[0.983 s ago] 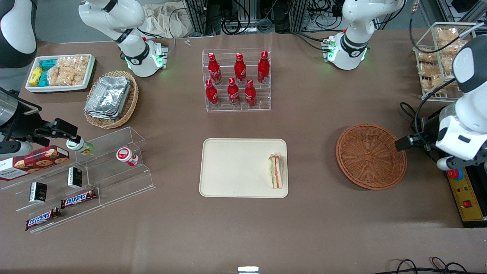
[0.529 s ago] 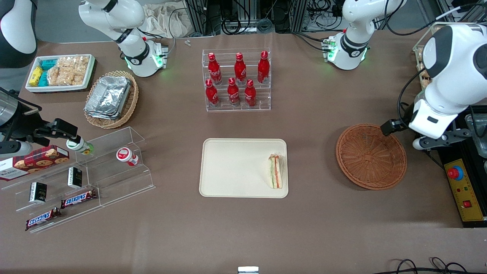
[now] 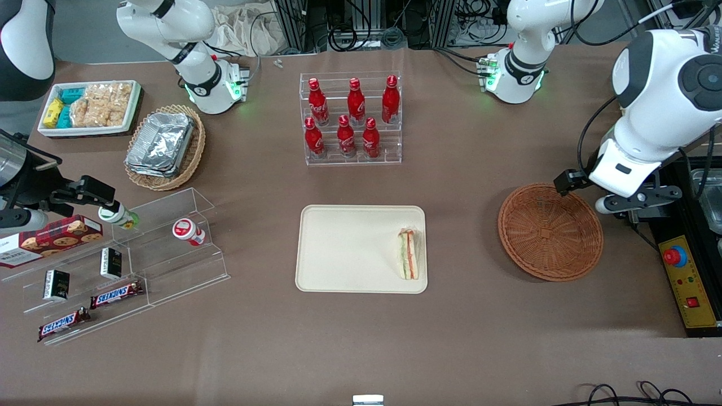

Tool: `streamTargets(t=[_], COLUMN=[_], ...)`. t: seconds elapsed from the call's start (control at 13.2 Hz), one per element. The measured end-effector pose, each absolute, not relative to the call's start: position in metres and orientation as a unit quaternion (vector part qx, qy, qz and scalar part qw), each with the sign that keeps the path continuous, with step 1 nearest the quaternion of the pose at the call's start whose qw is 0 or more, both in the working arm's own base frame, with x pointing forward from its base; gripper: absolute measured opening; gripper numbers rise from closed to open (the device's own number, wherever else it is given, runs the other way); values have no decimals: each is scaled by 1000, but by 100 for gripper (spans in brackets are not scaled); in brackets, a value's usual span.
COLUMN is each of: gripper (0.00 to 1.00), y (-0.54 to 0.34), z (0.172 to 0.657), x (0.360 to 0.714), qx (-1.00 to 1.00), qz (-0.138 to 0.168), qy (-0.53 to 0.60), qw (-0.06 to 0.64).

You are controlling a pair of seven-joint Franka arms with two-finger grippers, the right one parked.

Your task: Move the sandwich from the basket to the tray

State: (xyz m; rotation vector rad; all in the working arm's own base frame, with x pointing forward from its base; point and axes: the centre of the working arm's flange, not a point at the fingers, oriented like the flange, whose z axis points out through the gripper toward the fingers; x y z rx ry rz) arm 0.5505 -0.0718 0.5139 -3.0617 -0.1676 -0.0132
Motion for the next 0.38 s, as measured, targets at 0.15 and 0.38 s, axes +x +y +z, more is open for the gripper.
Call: streamTargets(t=[0.15, 0.38], gripper=[100, 100], y=[-51, -27], z=[526, 535], x=[557, 571], qx=[-998, -998], qz=[1, 1], qy=[-48, -57], qw=[36, 36])
